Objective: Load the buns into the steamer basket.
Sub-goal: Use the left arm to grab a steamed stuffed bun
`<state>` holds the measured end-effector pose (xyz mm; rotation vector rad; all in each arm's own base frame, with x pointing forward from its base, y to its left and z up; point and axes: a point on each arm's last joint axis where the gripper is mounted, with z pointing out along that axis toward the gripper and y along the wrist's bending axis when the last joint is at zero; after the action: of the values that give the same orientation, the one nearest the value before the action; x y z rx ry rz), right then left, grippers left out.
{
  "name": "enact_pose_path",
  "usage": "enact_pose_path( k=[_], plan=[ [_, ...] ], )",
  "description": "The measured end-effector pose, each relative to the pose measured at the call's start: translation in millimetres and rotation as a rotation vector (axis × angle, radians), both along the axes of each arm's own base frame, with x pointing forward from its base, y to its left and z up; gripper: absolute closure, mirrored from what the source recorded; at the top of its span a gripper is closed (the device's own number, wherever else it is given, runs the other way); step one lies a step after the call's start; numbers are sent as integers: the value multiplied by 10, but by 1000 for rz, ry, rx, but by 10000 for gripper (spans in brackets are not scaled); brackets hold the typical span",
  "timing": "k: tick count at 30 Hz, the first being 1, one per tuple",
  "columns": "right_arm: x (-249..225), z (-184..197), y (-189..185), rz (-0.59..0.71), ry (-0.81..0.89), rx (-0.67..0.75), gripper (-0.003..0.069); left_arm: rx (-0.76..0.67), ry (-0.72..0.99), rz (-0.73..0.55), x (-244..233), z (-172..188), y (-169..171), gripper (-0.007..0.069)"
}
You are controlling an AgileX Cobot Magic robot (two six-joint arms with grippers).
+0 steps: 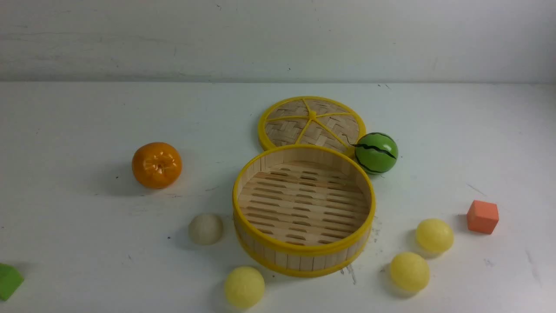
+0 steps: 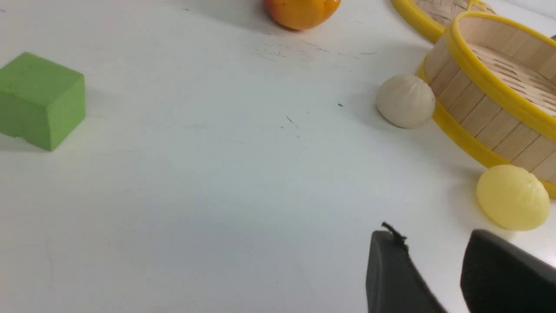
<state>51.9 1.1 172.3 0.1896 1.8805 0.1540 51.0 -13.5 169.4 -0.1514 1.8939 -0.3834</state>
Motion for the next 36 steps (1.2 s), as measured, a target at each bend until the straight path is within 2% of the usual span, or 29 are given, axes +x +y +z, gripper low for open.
enact_pose_path(
  k=[31,33,36],
  plan=[
    [0,0,1,0,0,2,419,-1,-21,5,6,18,4,387],
    [0,0,1,0,0,2,419,-17,-44,12,13,40,6,387],
    [0,0,1,0,0,2,419,-232,-123,55,35,147,0,387]
  ],
)
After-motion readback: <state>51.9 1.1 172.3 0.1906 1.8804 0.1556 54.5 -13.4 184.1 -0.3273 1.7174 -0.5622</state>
